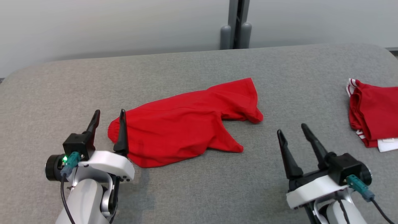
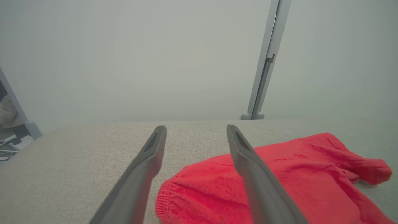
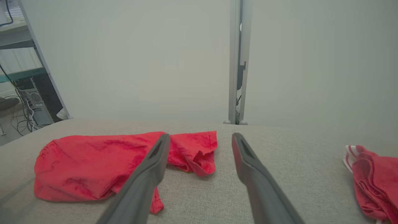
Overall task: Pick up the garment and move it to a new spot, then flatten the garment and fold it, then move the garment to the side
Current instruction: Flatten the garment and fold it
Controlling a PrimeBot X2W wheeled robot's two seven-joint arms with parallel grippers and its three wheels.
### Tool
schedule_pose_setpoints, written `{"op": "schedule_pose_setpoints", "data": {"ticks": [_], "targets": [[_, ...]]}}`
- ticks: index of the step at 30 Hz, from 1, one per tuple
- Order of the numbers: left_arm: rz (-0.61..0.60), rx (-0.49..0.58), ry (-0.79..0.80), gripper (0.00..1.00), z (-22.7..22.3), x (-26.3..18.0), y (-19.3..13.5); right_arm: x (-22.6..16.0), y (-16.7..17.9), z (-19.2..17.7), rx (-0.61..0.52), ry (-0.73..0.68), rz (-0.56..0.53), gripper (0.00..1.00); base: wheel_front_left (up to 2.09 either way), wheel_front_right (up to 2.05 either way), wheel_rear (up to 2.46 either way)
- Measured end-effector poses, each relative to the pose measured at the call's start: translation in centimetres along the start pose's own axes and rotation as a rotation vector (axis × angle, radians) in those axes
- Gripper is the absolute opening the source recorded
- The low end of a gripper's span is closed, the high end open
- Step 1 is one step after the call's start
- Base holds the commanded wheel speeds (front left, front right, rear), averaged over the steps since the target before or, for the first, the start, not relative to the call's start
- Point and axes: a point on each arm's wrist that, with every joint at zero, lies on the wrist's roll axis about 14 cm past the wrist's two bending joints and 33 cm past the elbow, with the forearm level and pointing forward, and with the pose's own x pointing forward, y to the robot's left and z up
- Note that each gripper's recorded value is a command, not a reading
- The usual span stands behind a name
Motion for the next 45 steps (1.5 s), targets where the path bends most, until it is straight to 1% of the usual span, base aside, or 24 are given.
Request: {"op": "schedule_pose_setpoints", "data": {"ticks": [5,11,17,19,24,30,31,32,33,36,40,43,45], "targets": [[0.013,-0.013,-0.010,1.00,0.0,-2.0,0.7,-0.2,2.3,-3.1,0.048,0.112,0.060,1.00,0.00,0.00,0.00],[0.053,-0.021,0.023,1.00,-1.3,-5.1,2.2,-0.3,4.2,-6.2,0.032,0.223,0.137,1.00,0.00,0.00,0.00],[0.118,-0.022,0.023,1.00,-1.4,-7.4,4.2,0.3,5.8,-8.8,0.013,0.319,0.207,1.00,0.00,0.00,0.00],[0.141,-0.018,0.018,1.00,-1.2,-8.0,4.9,0.5,5.8,-9.4,0.014,0.340,0.211,1.00,0.00,0.00,0.00],[0.200,-0.016,0.021,1.00,-1.3,-9.7,6.8,1.4,7.2,-10.6,0.005,0.375,0.259,1.00,0.00,0.00,0.00],[0.253,-0.020,0.023,1.00,-1.4,-10.8,8.2,2.4,8.0,-12.1,-0.020,0.422,0.292,1.00,0.00,0.00,0.00],[0.261,-0.020,0.025,1.00,-1.4,-10.8,8.4,2.5,8.1,-12.4,-0.021,0.434,0.294,0.51,0.00,0.00,0.00],[0.266,-0.021,0.026,1.00,-1.4,-10.9,8.5,2.5,8.1,-12.8,-0.024,0.448,0.294,0.21,0.00,0.00,0.00],[0.268,-0.022,0.027,1.00,-1.5,-10.8,8.6,2.6,8.1,-13.0,-0.030,0.456,0.297,0.00,0.00,0.00,0.00],[0.271,-0.025,0.029,1.00,-1.6,-10.7,8.6,2.9,8.4,-13.0,-0.039,0.459,0.307,0.00,0.00,0.00,0.00],[0.255,-0.027,0.026,1.00,-1.5,-10.2,8.2,3.0,8.6,-12.2,-0.042,0.430,0.316,0.00,0.00,0.00,0.00],[0.231,-0.030,0.020,1.00,-1.3,-9.6,7.5,3.2,9.0,-10.6,-0.053,0.376,0.337,0.00,0.00,0.00,0.00],[0.213,-0.032,0.015,1.00,-1.2,-9.3,6.9,3.6,9.2,-8.9,-0.066,0.320,0.351,0.00,0.00,0.00,0.00]]}}
